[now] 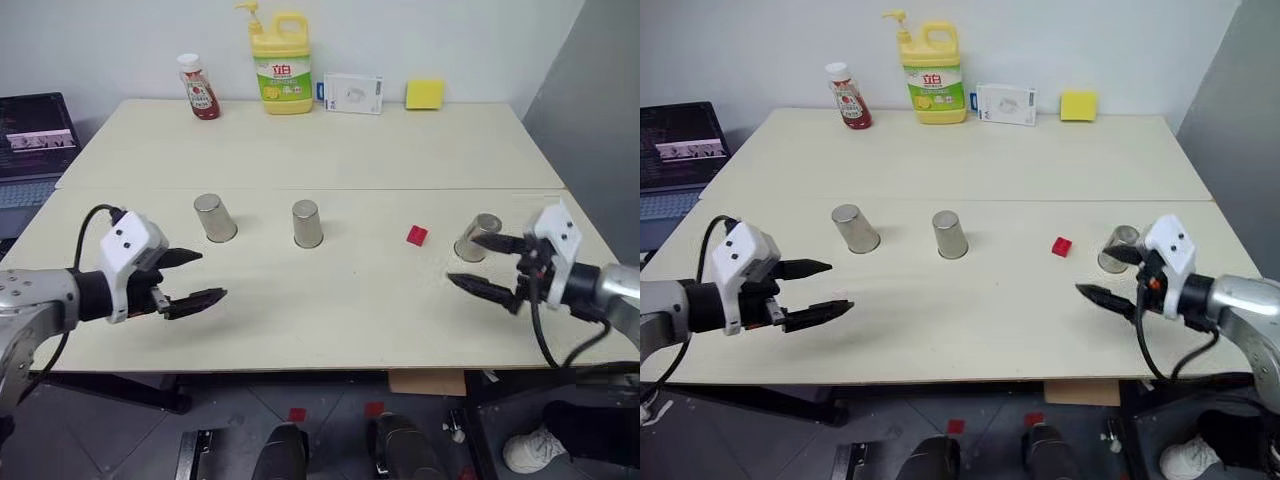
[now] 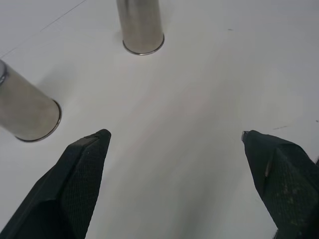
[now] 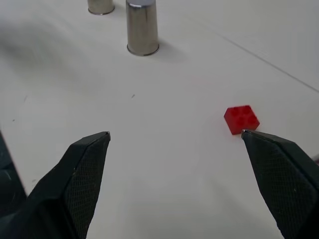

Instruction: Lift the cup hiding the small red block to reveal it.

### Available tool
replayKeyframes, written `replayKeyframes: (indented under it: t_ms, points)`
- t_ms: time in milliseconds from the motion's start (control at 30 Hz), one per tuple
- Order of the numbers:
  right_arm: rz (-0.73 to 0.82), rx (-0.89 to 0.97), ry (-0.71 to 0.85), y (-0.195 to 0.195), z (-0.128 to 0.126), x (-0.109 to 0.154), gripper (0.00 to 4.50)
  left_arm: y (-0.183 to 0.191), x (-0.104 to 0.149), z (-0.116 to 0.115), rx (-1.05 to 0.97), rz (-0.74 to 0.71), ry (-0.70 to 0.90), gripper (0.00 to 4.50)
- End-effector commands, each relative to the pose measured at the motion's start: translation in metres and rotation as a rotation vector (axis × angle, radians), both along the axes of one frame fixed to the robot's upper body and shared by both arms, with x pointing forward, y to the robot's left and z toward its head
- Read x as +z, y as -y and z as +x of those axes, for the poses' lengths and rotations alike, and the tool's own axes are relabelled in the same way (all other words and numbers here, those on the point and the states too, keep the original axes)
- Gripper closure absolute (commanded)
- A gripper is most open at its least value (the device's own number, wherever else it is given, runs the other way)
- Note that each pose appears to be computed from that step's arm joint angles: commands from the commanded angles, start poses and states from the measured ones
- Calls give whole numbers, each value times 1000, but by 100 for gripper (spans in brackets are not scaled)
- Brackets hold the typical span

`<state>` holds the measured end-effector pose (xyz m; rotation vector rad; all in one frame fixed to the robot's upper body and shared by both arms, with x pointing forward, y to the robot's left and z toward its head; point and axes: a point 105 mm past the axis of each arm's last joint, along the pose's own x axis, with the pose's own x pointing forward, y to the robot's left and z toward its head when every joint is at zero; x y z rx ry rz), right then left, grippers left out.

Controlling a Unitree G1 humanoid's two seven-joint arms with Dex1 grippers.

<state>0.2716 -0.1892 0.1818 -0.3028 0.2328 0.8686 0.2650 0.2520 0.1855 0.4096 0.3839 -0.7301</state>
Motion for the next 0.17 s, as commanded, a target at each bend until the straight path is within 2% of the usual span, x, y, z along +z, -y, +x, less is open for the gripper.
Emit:
replayKeyframes:
  t_ms: [33, 167]
  points:
    - [11, 38, 61, -4, -5, 13, 1, -6, 15, -1, 4, 36, 54, 0]
    - [20, 28, 78, -6, -1, 10, 1, -8, 13, -1, 17, 31, 63, 0]
